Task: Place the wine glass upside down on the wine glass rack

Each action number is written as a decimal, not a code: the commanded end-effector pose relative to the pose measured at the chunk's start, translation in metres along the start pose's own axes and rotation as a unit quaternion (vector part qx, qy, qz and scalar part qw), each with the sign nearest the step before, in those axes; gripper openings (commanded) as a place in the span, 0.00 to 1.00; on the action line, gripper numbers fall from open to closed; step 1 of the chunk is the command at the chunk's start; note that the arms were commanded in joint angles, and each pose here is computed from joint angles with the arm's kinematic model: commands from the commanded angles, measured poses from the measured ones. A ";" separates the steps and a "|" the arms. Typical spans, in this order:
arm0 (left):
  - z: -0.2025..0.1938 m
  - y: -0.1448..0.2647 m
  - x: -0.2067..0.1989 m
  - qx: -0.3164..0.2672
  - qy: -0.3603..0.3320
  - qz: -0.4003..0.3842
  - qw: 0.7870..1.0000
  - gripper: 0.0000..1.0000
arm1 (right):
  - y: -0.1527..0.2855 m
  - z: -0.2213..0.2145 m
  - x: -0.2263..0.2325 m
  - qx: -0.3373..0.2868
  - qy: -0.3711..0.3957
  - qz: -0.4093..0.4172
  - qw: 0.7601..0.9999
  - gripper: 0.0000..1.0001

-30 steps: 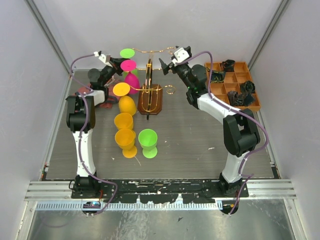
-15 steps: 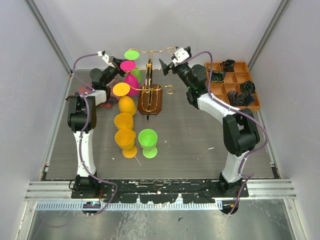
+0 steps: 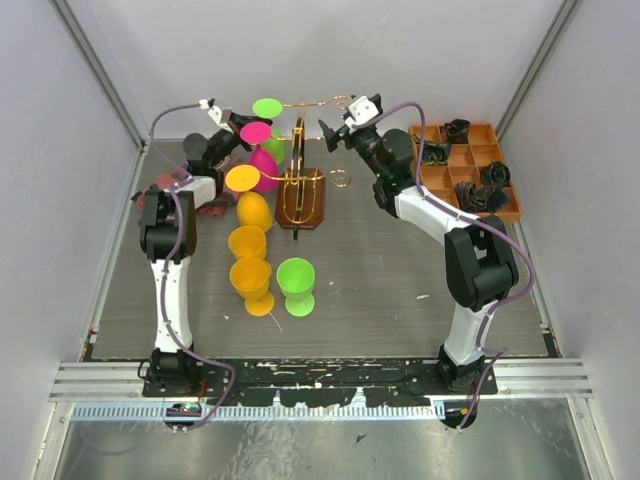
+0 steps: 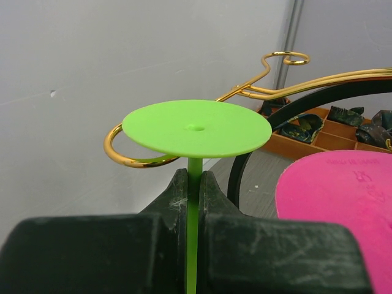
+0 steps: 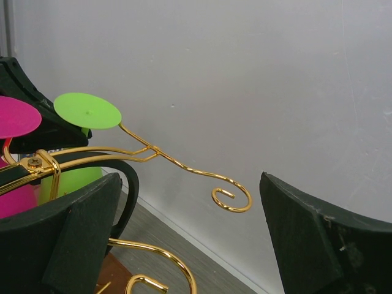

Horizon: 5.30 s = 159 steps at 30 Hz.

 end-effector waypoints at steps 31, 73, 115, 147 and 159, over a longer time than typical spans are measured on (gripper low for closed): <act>0.011 0.015 0.042 -0.044 -0.031 0.078 0.996 0.14 | -0.009 0.016 -0.014 -0.032 -0.004 -0.017 0.999 1.00; 0.034 0.062 0.028 -0.019 -0.041 0.082 0.996 0.60 | -0.006 0.013 -0.015 -0.042 -0.008 -0.028 0.999 1.00; 0.115 0.202 -0.177 0.294 -0.038 0.450 0.842 0.66 | -0.007 0.062 -0.111 -0.050 0.004 -0.171 0.984 1.00; 0.030 0.189 -0.240 0.393 0.132 0.390 0.822 0.54 | 0.014 0.062 -0.129 -0.050 0.055 -0.207 0.976 1.00; 0.010 0.185 -0.249 0.417 0.139 0.398 0.805 0.50 | 0.020 0.058 -0.136 -0.046 0.055 -0.208 0.976 1.00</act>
Point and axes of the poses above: each gripper's point midway between its finger pads, its own y axis back along the fingers, its own x axis along the line the jaws close on, z = x × y, the point moved 6 cm from there along y, back along the fingers, and after that the axes turned 12 degrees about y, right-handed, at the moved point
